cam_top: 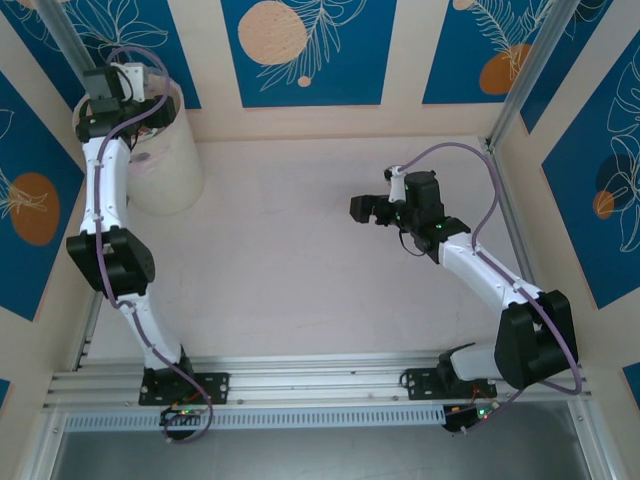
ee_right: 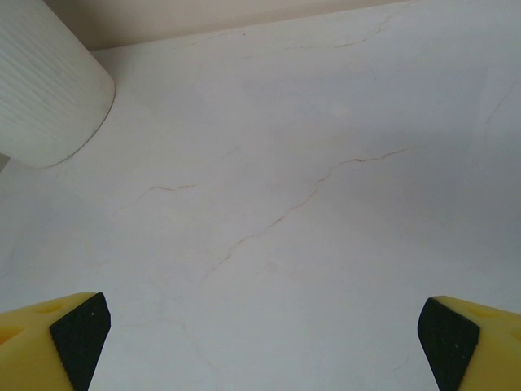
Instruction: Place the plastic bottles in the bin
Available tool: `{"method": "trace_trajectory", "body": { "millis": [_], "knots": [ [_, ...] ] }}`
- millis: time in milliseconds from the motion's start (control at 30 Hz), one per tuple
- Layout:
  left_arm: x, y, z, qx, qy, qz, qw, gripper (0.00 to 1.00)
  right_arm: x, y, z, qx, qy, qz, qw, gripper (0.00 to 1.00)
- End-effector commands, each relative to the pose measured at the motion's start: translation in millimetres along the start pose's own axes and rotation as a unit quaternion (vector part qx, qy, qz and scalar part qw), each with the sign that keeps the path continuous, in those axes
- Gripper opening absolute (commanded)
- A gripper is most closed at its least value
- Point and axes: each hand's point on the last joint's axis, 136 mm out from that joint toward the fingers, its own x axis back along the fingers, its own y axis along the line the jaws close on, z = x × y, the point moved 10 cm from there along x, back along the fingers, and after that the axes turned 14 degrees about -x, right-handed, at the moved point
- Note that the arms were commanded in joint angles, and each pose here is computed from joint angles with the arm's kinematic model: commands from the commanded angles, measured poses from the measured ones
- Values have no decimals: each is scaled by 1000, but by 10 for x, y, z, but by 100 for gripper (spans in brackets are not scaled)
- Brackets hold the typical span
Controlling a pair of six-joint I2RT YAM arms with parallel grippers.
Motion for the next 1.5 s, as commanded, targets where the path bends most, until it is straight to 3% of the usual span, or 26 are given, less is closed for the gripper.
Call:
{"method": "trace_trajectory", "body": {
  "millis": [0, 167, 400, 767, 833, 867, 900, 967, 1033, 1133, 1200, 1300, 1467],
  "knots": [
    [-47, -86, 133, 16, 52, 13, 998, 73, 25, 77, -90, 14, -12, 0, 1000, 99],
    [203, -48, -60, 9, 34, -14, 999, 73, 9, 89, -76, 13, -10, -1, 1000, 99],
    [627, -224, -274, 57, -9, 57, 997, 74, 35, 139, -105, 16, -9, -2, 1000, 99],
    [837, -339, -394, 116, -55, 91, 988, 82, 77, 147, -66, 32, -10, 10, 999, 99],
    [842, -348, -399, 96, -56, 88, 990, 86, 70, 138, -57, 34, -9, 12, 999, 99],
    [854, -359, -391, 64, -53, 83, 993, 97, 67, 138, -54, 37, -8, 12, 999, 99],
    [850, -389, -360, 10, -47, 86, 995, 100, 63, 129, -52, 39, -9, 14, 999, 99],
    [808, -404, -262, -75, -28, 66, 995, 100, 53, 118, -44, 46, -8, 18, 999, 99],
    [775, -396, -163, -114, -17, 57, 992, 100, 39, 105, -47, 53, -9, 23, 998, 99],
    [872, -549, -146, -105, -18, 167, 980, 100, -6, 89, -48, 56, -7, 28, 998, 99],
    [915, -598, -161, -72, -28, 196, 977, 100, -47, 82, -45, 53, -2, 26, 998, 99],
    [768, -530, -114, -34, -10, 154, 987, 100, -97, 84, -42, 50, 7, 24, 998, 99],
    [312, -344, 146, 4, 95, 81, 992, 100, -126, 70, -26, 54, 17, 31, 998, 99]
  ]
}}
